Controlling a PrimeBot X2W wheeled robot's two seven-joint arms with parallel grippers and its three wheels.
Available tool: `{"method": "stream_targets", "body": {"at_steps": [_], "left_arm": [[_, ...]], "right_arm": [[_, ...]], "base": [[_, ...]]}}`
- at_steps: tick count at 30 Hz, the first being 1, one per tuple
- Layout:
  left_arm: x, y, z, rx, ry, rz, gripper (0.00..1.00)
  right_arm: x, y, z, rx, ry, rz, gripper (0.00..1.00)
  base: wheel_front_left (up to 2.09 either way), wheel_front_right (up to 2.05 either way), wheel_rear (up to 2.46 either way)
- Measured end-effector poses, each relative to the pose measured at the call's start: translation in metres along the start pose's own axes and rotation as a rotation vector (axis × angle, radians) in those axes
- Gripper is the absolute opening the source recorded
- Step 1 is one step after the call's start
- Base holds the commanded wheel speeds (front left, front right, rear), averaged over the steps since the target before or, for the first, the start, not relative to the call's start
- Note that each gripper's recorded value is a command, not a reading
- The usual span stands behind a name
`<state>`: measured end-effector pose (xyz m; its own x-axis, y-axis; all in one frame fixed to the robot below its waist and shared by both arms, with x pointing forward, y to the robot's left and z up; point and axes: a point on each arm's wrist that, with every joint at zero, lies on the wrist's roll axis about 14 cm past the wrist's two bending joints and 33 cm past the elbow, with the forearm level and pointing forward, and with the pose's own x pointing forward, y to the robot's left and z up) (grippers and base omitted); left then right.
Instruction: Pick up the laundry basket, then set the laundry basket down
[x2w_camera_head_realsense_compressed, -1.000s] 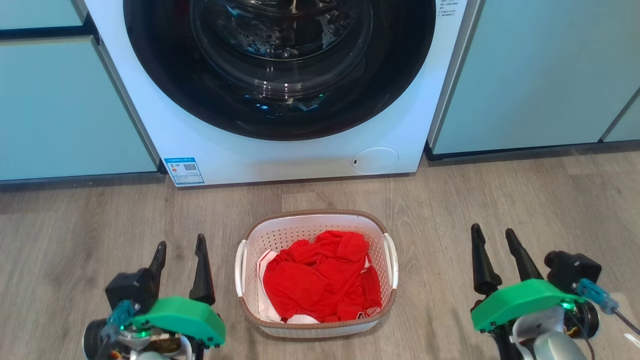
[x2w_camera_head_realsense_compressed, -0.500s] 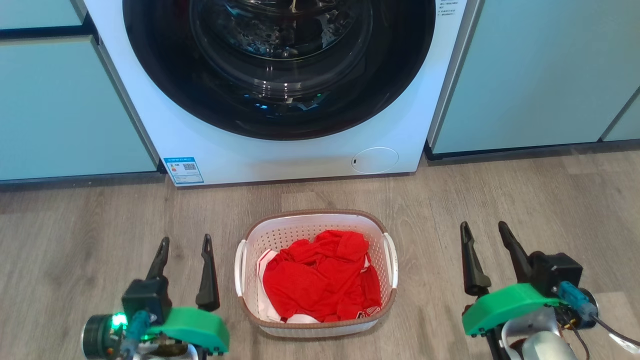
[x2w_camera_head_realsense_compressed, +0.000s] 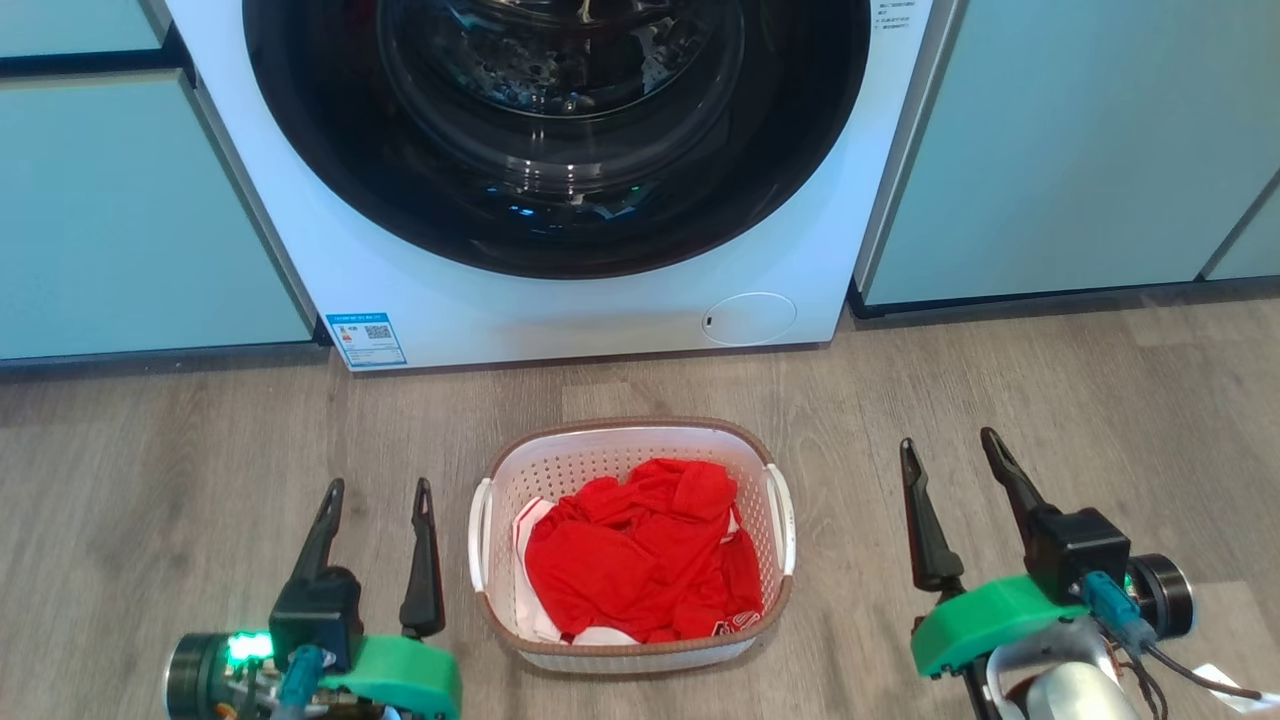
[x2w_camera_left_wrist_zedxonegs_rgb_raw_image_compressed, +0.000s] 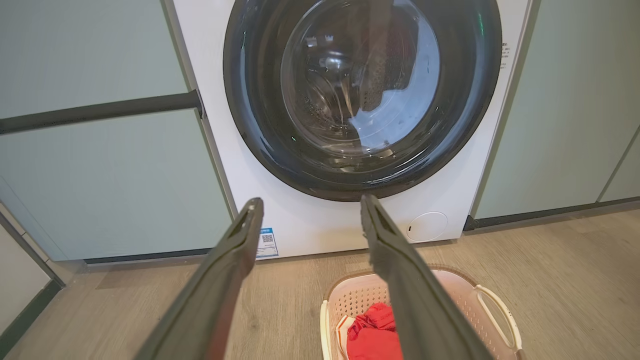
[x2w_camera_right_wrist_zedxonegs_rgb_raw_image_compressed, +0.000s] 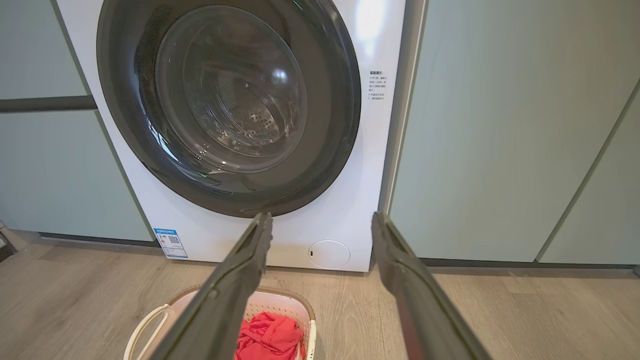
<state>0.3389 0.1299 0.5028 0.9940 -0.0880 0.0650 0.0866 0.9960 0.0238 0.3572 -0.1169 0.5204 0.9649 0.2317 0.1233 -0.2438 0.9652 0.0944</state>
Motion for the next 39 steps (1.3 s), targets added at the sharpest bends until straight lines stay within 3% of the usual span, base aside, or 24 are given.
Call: {"method": "stream_targets", "body": {"at_steps": [26, 39], "left_arm": [[0.002, 0.004, -0.016, -0.030, 0.051, 0.008, 1.00], [0.025, 0.000, -0.044, -0.036, 0.128, -0.023, 1.00]], "right_arm": [[0.001, -0.005, -0.006, 0.008, 0.018, -0.013, 1.00], [0.026, -0.018, -0.038, 0.021, 0.101, -0.032, 1.00]], "base": [[0.00, 0.00, 0.00], [0.00, 0.00, 0.00]]}}
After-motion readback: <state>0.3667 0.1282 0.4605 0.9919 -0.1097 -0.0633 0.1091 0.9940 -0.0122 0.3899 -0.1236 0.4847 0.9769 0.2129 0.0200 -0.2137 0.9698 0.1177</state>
